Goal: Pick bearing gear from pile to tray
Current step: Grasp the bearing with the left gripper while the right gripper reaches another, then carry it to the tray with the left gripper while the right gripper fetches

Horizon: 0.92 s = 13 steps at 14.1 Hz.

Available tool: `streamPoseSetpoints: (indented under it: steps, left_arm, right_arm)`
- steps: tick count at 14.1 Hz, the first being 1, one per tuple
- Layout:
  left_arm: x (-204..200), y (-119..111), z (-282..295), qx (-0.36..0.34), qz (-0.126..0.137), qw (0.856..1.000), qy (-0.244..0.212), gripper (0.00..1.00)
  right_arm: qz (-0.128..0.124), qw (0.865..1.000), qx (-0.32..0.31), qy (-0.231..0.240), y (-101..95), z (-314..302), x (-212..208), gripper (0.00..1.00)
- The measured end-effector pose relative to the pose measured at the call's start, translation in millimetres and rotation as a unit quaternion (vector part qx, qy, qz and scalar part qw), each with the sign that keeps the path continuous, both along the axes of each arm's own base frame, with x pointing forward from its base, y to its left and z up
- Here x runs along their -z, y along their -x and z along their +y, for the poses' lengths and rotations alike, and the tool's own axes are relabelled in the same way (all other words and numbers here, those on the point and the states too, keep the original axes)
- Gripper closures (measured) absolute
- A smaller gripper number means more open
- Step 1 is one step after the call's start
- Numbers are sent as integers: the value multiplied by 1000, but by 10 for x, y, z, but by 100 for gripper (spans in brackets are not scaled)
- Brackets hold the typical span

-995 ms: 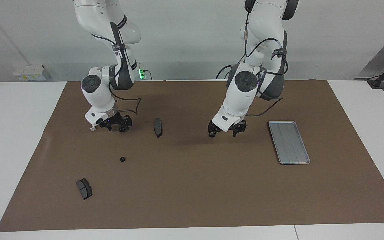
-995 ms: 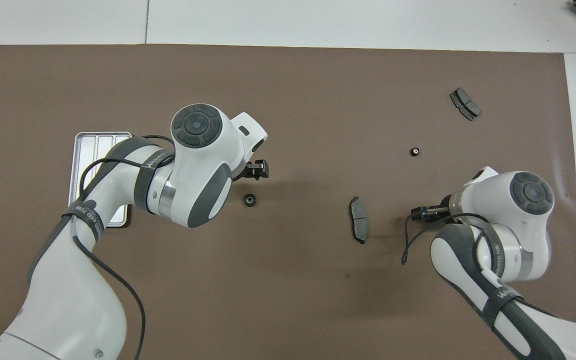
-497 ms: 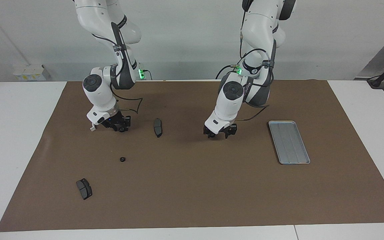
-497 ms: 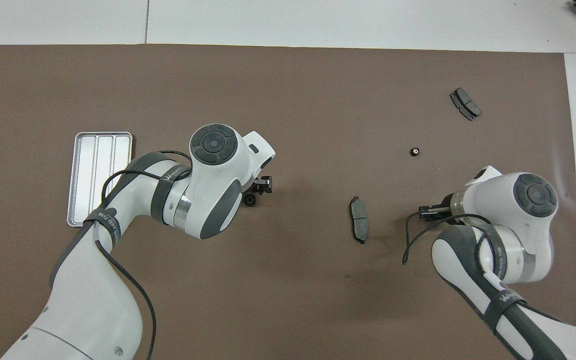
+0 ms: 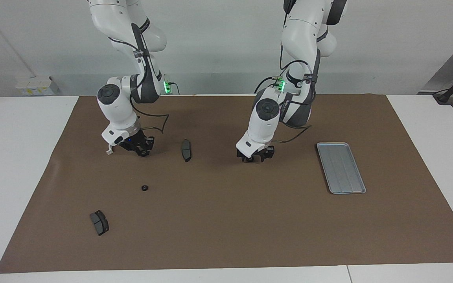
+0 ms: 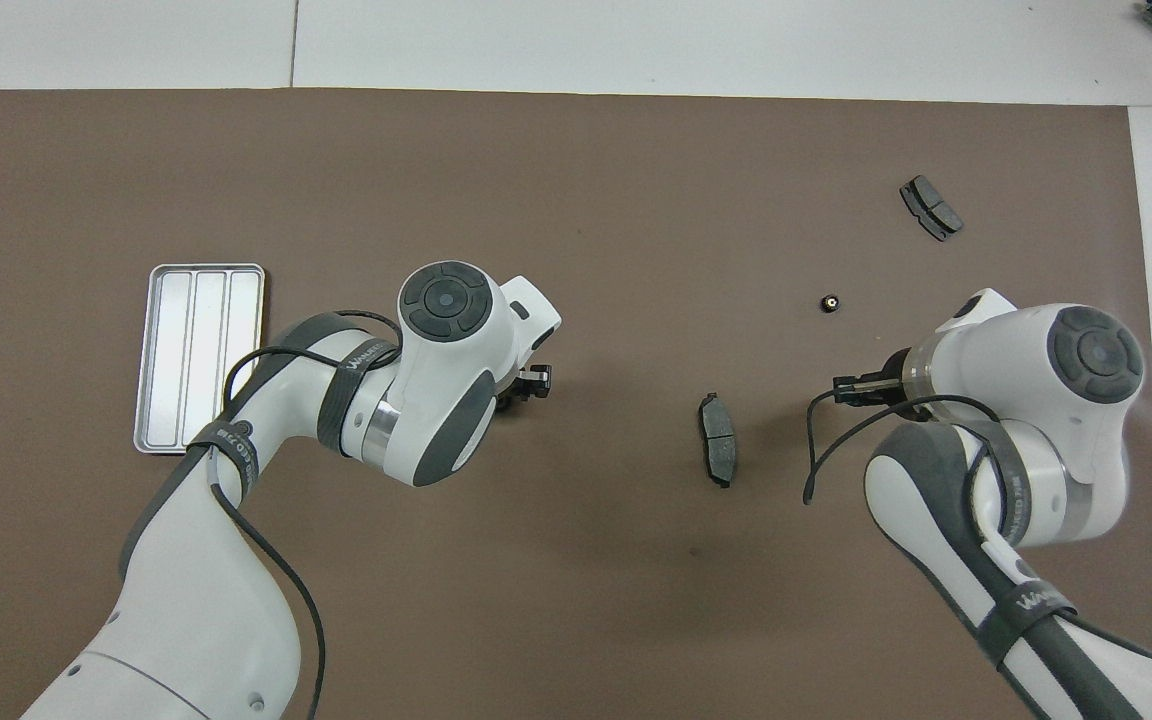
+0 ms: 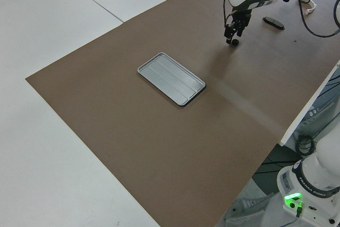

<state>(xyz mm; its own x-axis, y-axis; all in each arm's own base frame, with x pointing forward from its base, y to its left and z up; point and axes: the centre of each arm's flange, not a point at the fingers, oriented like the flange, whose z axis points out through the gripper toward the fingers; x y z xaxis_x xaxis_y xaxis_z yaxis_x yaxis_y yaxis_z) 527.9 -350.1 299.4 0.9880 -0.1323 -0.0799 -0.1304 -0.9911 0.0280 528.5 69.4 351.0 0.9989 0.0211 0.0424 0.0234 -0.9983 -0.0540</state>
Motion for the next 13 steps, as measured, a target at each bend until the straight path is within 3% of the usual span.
streamPoseSetpoints:
  steps: [4,9,13]
  left_arm:
    - [14,16,-24,2,0,1000,0,31]
    - [42,19,-26,4,2,1000,-1,56]
    - [32,3,-10,2,1,1000,-1,65]
  right_arm:
    - [-6,1000,16,-4,-12,307,-73,65]
    - [-12,999,41,-10,-86,574,-140,65]
    - [-14,998,57,-16,-147,870,-162,65]
